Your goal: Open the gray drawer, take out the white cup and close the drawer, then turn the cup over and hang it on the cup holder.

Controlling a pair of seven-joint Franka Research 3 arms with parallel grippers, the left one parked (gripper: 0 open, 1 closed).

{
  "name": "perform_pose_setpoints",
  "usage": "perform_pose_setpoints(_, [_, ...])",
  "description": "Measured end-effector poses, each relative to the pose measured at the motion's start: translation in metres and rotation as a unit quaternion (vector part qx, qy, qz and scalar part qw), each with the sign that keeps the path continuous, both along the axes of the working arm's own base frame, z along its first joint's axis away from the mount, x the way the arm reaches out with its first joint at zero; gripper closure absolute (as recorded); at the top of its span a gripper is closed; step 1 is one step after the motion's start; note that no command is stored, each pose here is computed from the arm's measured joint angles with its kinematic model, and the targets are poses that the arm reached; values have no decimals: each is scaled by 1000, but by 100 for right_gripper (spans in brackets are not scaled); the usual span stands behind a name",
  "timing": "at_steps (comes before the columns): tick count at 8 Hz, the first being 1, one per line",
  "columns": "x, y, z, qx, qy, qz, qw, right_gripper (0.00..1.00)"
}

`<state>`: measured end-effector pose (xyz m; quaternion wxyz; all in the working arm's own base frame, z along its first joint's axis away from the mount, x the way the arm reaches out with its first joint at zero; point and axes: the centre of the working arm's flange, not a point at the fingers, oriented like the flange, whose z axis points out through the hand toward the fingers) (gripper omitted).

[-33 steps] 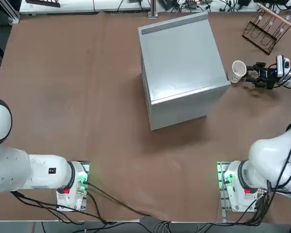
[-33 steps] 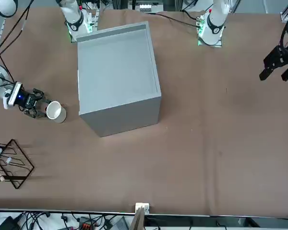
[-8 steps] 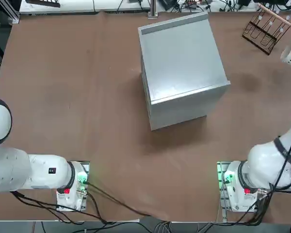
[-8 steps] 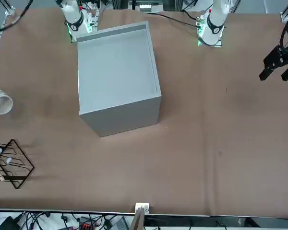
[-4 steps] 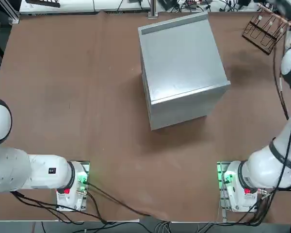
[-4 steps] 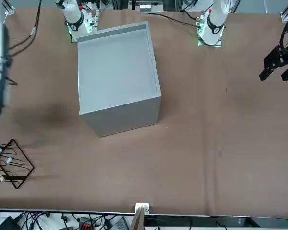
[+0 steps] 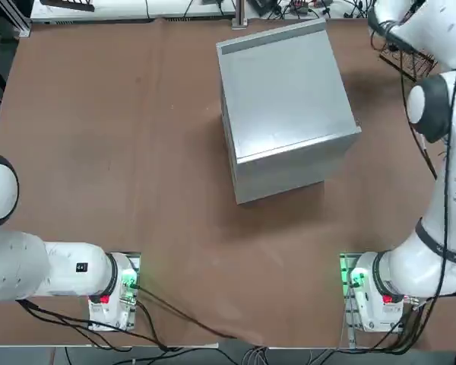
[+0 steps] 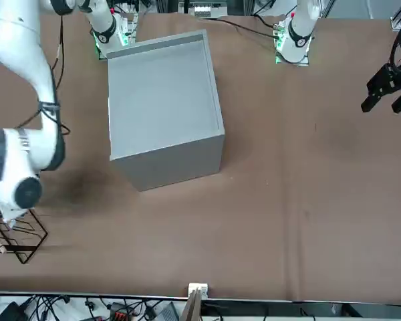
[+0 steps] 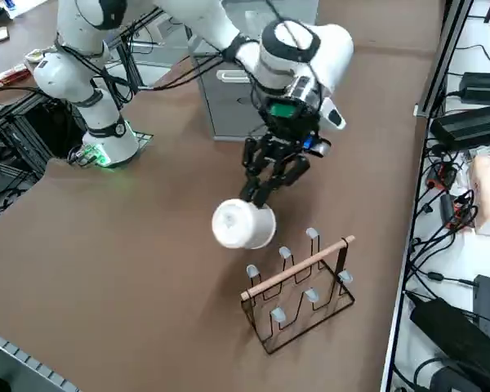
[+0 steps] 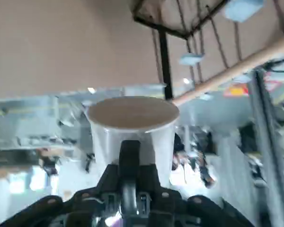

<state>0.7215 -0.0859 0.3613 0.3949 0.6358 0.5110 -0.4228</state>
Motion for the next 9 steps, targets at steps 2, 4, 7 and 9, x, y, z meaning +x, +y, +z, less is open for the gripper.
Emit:
perform_pose_setpoints(2, [7, 28, -14, -81, 13, 38, 996, 81])
perform_pose_setpoints(4, [12, 38, -52, -131, 32, 65, 989, 81])
perform_pose_setpoints(7, [22, 41, -89, -172, 41, 76, 981, 81])
perform_pose_setpoints(9, [28, 49, -105, -181, 40, 81, 979, 81])
